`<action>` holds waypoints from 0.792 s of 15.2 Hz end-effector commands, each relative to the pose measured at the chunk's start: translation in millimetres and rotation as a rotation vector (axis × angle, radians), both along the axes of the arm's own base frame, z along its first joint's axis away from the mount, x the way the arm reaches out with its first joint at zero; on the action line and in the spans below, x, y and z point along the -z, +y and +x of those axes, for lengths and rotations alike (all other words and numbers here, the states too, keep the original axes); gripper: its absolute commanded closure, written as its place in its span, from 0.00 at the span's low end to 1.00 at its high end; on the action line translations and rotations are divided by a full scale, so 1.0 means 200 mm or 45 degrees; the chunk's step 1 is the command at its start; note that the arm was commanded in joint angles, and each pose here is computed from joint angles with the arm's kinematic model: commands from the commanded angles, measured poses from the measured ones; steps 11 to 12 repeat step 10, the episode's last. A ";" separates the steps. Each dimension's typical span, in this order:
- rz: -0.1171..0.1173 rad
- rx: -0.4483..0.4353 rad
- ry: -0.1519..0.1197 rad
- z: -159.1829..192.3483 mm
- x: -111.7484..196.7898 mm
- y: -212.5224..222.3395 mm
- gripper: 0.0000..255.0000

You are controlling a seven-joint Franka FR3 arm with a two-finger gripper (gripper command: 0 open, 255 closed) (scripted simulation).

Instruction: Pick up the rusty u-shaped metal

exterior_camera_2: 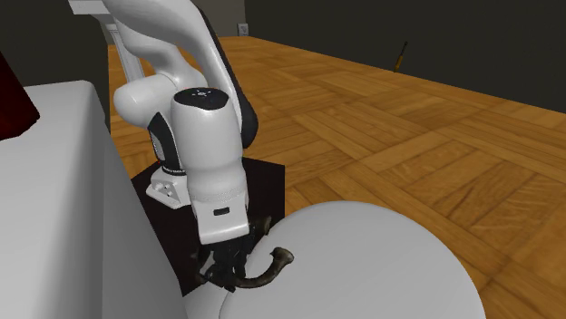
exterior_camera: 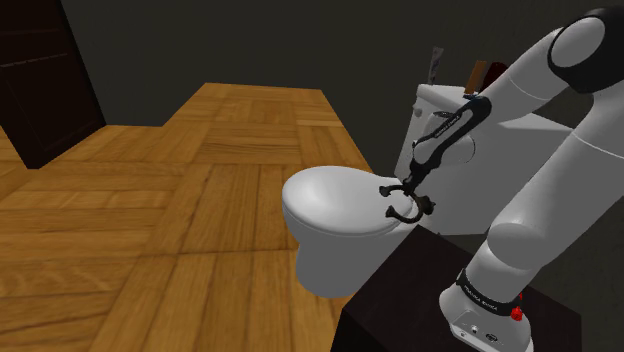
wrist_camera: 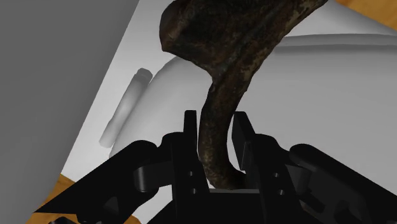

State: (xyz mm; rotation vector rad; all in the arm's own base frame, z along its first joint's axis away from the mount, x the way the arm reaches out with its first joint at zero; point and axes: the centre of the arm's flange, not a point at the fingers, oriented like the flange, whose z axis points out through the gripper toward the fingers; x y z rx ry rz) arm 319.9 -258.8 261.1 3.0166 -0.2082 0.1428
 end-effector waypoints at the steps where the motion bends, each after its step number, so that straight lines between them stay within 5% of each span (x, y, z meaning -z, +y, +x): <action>1: 0.000 0.000 0.001 0.00 -0.05 0.00 1.00; 12: 0.000 0.000 0.001 0.00 -0.24 0.00 1.00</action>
